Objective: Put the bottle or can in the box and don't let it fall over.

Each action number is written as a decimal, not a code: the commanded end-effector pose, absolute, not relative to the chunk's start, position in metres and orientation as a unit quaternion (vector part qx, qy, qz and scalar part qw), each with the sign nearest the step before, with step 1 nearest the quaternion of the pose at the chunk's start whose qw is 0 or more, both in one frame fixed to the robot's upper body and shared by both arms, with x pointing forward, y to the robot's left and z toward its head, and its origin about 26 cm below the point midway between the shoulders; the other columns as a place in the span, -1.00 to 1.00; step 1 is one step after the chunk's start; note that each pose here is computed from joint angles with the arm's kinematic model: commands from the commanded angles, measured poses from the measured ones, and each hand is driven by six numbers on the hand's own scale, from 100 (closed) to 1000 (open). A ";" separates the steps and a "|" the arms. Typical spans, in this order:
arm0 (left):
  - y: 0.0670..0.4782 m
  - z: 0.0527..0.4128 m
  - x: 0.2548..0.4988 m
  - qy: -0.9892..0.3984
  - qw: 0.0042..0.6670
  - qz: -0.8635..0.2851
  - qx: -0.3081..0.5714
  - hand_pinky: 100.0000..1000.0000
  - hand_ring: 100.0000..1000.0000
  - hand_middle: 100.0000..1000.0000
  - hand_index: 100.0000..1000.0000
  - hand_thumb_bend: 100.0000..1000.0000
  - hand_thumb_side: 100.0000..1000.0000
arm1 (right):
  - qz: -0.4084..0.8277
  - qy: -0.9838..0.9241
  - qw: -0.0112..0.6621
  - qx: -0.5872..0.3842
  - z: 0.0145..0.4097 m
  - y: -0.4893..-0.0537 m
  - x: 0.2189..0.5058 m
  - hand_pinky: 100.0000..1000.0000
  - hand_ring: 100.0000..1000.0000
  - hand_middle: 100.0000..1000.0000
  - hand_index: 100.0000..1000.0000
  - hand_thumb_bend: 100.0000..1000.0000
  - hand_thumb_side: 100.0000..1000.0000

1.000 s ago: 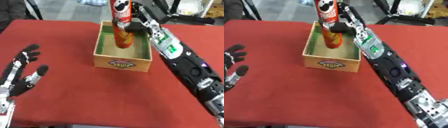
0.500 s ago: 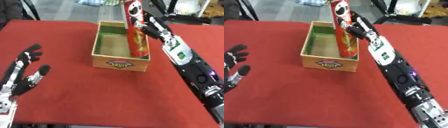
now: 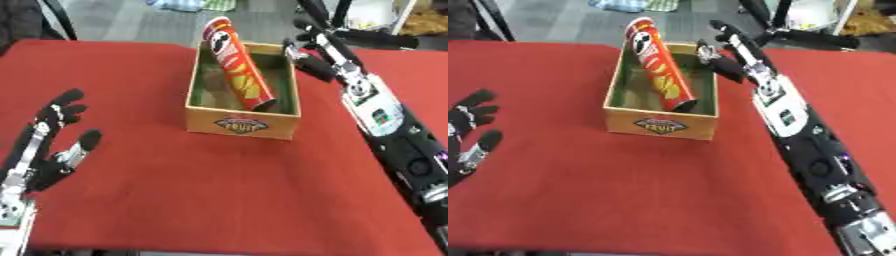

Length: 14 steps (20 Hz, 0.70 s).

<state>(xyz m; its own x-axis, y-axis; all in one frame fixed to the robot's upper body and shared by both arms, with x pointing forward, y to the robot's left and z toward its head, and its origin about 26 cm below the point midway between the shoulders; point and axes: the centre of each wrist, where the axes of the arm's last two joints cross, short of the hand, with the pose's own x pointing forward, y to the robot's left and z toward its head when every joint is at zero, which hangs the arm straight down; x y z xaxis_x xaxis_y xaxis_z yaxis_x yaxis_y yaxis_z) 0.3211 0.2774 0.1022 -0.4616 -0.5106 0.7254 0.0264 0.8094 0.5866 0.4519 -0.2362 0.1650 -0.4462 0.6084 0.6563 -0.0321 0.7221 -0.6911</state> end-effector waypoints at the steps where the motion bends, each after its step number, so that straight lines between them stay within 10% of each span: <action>1: 0.283 0.110 0.321 -0.816 0.488 -0.264 0.160 0.70 0.71 0.76 0.94 0.11 0.53 | 0.289 -0.816 0.459 -0.198 0.191 -0.256 0.443 0.77 0.82 0.95 1.00 -1.00 0.19; 14: 0.291 0.110 0.320 -0.822 0.497 -0.225 0.162 0.67 0.68 0.73 0.92 0.06 0.53 | 0.128 -0.843 0.478 -0.212 0.166 -0.333 0.369 0.66 0.78 1.00 1.00 -1.00 0.24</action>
